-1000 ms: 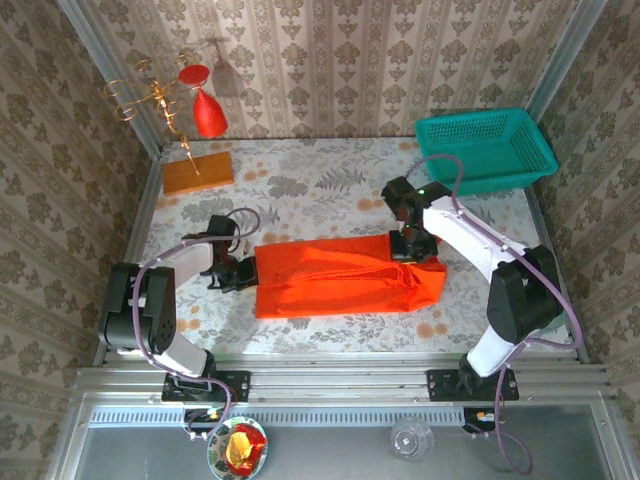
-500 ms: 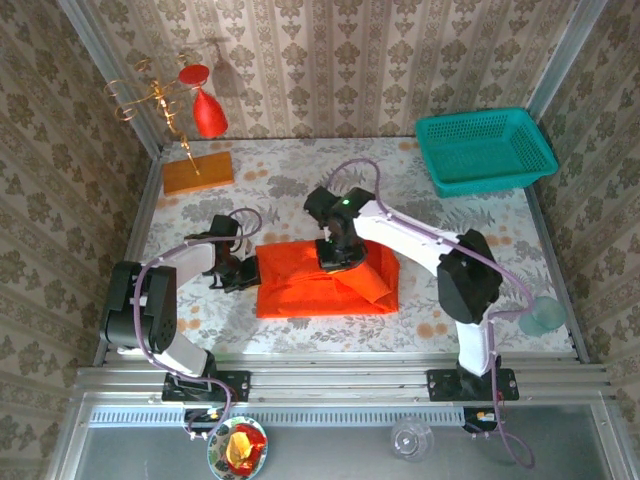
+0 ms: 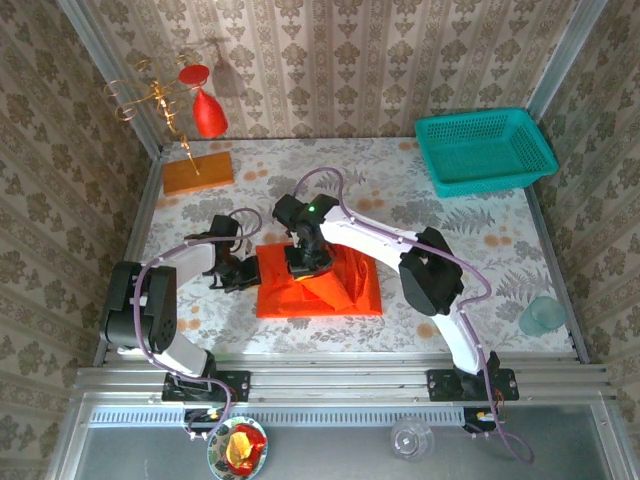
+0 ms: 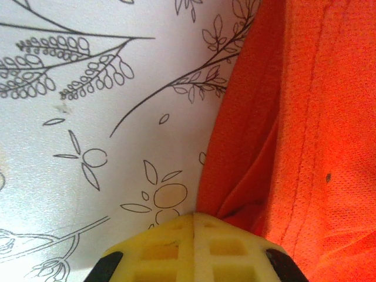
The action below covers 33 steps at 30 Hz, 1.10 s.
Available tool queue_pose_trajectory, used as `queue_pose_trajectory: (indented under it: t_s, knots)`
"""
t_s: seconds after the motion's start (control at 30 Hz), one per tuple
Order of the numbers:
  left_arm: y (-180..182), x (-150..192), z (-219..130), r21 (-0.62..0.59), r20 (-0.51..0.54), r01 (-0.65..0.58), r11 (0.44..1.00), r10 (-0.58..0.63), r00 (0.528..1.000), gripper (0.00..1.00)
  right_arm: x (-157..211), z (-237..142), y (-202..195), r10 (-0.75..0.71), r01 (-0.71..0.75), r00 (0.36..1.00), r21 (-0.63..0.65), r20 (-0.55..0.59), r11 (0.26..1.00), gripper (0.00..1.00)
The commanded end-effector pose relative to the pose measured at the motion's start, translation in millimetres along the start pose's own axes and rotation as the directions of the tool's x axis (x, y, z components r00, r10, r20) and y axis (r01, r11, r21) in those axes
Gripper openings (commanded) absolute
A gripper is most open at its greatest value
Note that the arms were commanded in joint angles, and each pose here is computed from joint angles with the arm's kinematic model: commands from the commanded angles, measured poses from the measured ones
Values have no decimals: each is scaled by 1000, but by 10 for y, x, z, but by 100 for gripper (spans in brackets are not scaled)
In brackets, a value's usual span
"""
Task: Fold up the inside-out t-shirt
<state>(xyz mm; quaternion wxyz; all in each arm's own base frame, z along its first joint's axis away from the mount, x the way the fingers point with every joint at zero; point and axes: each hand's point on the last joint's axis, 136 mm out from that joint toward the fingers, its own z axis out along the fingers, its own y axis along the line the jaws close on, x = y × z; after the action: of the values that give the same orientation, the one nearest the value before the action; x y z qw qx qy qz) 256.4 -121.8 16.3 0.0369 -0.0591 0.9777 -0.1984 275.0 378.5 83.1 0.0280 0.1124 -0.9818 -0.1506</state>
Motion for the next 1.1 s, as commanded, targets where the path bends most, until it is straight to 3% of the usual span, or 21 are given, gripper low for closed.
queue_pose_trajectory:
  t_s: [0.0,0.2,0.33,0.53,0.8,1.07]
  knots:
    - [-98,71,136,50,-27,-19,999,21,999,1,1,37,179,11,-13,1000,-62,-24,998,0]
    - [-92,64,91,38,-18,-26,999,27,999,2,-78,99,315,2,-5,1000,-108,-24,994,1]
    - [-78,32,-63,-1,9,-39,999,39,999,9,-131,-93,518,-24,26,1000,-187,12,982,31]
    - [-146,-43,-489,-37,99,-68,997,72,992,17,-101,-552,594,-42,68,993,-245,110,967,40]
    - [-826,84,-793,62,145,-275,959,264,954,30,52,-748,-157,70,-47,983,-136,167,990,40]
    - [-1504,386,-531,158,54,-435,886,433,900,43,395,-581,-1115,234,-232,962,-31,144,972,42]
